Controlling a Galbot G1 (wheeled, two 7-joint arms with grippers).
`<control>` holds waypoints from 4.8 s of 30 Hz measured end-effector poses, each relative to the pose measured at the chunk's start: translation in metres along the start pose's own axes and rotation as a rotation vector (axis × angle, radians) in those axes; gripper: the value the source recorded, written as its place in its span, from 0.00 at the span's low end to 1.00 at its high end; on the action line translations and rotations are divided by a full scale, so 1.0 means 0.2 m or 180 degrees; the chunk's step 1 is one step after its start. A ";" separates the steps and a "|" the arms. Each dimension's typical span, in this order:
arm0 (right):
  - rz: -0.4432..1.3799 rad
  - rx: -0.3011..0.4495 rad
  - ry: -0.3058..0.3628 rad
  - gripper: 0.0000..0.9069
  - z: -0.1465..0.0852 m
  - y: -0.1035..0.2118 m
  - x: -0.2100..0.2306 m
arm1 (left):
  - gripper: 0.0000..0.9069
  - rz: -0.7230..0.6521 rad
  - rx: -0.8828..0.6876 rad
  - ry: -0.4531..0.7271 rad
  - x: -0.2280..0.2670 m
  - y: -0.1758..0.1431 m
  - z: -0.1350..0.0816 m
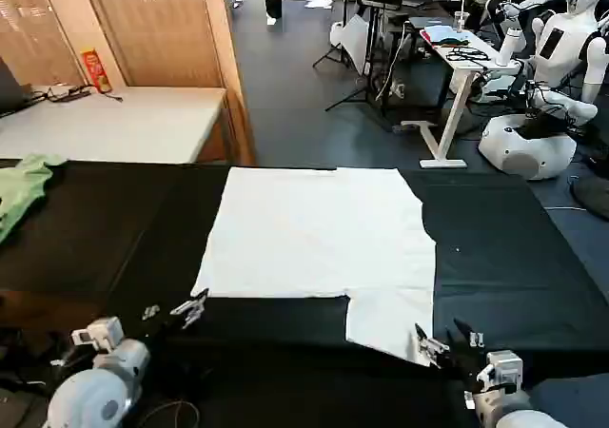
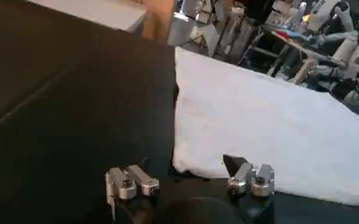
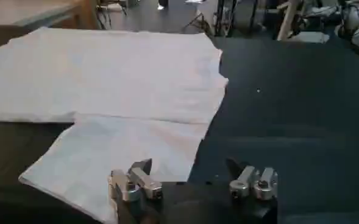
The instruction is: Fold and organize the clothes.
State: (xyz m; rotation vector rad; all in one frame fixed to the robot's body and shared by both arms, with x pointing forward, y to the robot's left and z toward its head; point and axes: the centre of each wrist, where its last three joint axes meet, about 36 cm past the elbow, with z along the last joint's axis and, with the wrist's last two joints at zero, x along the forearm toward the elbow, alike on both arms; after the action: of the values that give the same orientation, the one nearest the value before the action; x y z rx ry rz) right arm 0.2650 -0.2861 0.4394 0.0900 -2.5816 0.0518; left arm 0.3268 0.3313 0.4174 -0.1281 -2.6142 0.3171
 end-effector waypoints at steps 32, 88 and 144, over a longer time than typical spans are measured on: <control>0.0120 0.0040 0.0018 0.02 0.03 0.05 0.04 | 0.00 0.0043 -0.0078 0.0026 -0.03 -0.06 0.11; -0.0134 -0.0035 -0.0786 0.02 -0.39 -0.10 -0.96 | 0.00 -0.0073 -0.0506 -0.0867 -0.45 -0.10 -0.13; 0.0068 0.0056 -0.0067 0.03 -0.06 -0.10 -0.23 | 0.00 -0.0260 -0.0671 -0.0253 -0.16 0.00 0.00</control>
State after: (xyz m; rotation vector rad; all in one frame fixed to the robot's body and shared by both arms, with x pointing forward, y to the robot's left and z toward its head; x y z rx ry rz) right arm 0.3119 -0.3027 0.4254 0.0697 -2.6035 0.0818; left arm 0.3546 0.3270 0.4015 -0.0812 -2.7177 0.0178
